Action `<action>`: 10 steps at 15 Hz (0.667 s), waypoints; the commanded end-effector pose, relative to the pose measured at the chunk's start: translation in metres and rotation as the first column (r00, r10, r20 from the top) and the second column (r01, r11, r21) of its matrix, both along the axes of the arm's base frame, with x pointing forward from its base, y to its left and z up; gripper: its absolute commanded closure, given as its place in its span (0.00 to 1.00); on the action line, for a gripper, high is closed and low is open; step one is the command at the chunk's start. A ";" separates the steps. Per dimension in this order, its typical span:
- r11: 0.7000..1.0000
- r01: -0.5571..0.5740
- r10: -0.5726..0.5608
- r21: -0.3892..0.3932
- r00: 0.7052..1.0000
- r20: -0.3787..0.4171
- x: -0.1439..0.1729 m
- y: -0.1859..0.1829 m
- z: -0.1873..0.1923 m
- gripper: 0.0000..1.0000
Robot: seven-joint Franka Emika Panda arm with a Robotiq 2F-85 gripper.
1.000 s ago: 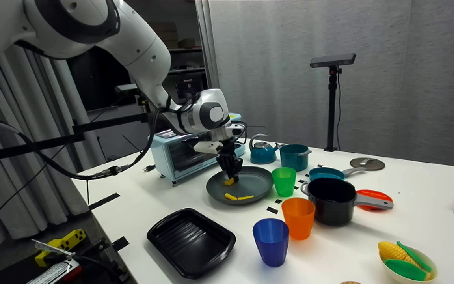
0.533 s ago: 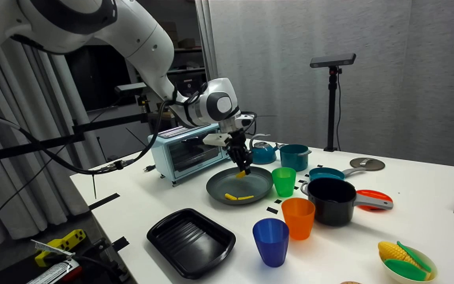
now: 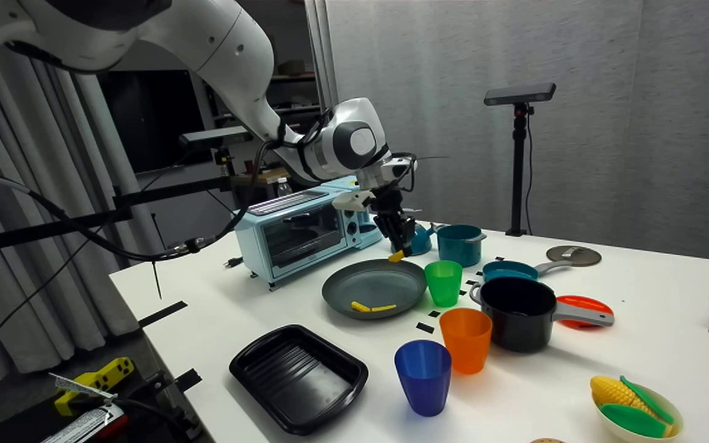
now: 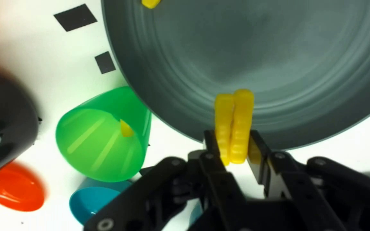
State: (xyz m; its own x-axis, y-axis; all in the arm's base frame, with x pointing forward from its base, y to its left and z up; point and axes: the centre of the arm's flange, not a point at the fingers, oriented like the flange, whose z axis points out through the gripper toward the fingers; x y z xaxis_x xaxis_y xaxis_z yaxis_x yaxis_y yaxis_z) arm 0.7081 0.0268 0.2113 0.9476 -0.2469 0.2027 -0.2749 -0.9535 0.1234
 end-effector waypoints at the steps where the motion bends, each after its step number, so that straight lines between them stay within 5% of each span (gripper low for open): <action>1: 0.996 0.087 -0.087 -0.006 0.996 0.007 0.002 -0.020 0.013 0.93; 10: 0.981 0.193 -0.192 -0.024 0.981 0.017 -0.002 -0.060 0.015 0.93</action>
State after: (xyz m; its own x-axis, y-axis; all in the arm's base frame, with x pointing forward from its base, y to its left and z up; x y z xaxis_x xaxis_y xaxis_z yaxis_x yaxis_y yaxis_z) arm 0.7101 -0.0260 0.2185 0.8945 -0.3785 0.2380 -0.4181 -0.8967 0.1453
